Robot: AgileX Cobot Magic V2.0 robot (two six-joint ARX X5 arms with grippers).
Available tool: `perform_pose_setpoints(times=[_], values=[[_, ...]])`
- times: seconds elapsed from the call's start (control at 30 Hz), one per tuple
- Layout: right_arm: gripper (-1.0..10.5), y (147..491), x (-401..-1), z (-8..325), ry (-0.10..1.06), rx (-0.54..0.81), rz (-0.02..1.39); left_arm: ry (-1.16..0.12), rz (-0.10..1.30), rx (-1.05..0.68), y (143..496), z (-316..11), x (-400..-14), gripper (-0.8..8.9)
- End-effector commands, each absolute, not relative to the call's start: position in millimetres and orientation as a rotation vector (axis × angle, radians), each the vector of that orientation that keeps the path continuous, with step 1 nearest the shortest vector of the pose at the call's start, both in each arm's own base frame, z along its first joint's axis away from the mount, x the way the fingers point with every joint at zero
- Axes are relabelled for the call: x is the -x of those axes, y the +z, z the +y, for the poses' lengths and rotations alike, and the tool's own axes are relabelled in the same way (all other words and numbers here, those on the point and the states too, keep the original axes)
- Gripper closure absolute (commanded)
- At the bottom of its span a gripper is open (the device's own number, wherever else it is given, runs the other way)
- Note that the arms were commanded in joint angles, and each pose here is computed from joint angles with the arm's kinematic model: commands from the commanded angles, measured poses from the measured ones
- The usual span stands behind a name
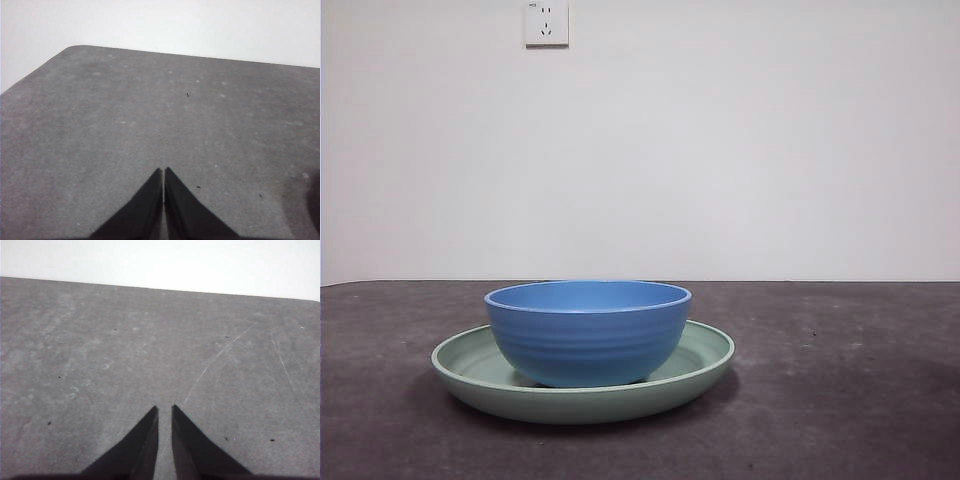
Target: Pick up the blue bowl, put it on the green plate, put it on desk
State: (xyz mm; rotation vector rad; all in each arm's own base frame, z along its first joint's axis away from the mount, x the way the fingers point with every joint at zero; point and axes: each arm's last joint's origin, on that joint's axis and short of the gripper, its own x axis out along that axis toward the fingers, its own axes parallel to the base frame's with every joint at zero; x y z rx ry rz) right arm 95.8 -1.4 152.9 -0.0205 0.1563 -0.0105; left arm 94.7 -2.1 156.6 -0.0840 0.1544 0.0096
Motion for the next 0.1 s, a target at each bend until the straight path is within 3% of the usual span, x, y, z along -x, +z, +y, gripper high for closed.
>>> perform_pose_setpoints(times=[0.03,0.1], values=[[9.1,152.5,-96.1,-1.7,-0.017,0.010,0.148,0.011,0.179,0.085,149.2,-2.0,-95.6,8.06],[9.1,152.5,-96.1,-1.7,-0.017,0.010,0.148,0.011,0.179,0.085,149.2,-2.0,-95.6,8.06]])
